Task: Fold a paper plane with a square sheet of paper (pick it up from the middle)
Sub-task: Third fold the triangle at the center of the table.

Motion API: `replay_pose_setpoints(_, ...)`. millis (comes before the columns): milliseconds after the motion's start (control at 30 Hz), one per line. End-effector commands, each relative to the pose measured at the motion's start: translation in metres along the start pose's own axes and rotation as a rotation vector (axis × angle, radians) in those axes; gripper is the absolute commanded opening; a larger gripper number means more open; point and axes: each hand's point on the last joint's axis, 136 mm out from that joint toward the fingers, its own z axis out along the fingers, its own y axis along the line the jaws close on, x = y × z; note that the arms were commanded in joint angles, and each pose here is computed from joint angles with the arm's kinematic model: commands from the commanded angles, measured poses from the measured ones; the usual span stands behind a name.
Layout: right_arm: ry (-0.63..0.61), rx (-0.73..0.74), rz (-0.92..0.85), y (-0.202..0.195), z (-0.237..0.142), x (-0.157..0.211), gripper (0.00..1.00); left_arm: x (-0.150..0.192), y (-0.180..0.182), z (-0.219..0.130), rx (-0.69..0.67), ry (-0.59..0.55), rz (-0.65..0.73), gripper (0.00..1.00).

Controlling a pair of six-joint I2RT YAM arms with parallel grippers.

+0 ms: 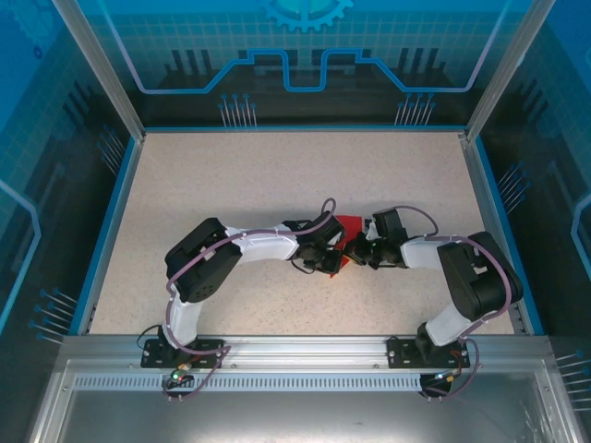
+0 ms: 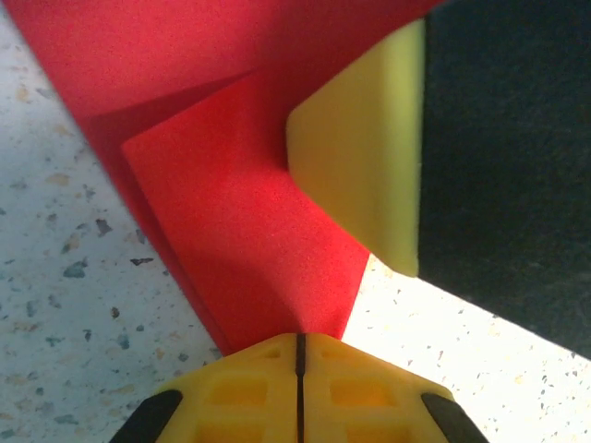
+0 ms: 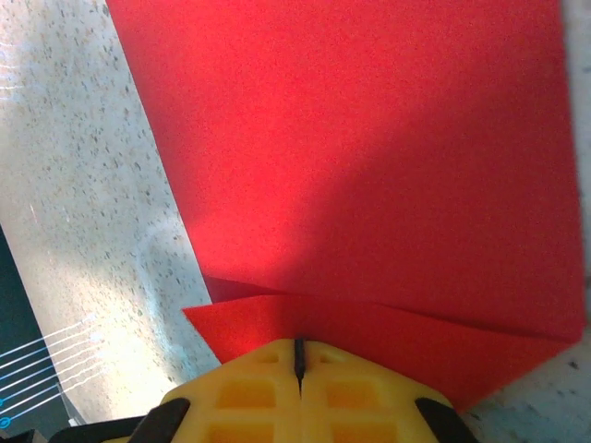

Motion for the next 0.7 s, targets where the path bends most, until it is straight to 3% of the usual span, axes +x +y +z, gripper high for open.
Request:
replay_pose_setpoints(0,0.002,0.113,0.038,-0.034,0.008,0.01,0.0,0.064,0.048,0.015,-0.161,0.213,-0.013,0.08)
replay_pose_setpoints(233,-0.005,0.177,0.032,-0.051,0.001,0.015,0.0,0.078,0.047,0.005,-0.253,0.22,0.058,0.08)
replay_pose_setpoints(667,-0.017,0.166,0.073,-0.068,-0.003,0.011,0.0,0.113,0.06,-0.005,-0.487,0.218,0.211,0.08)
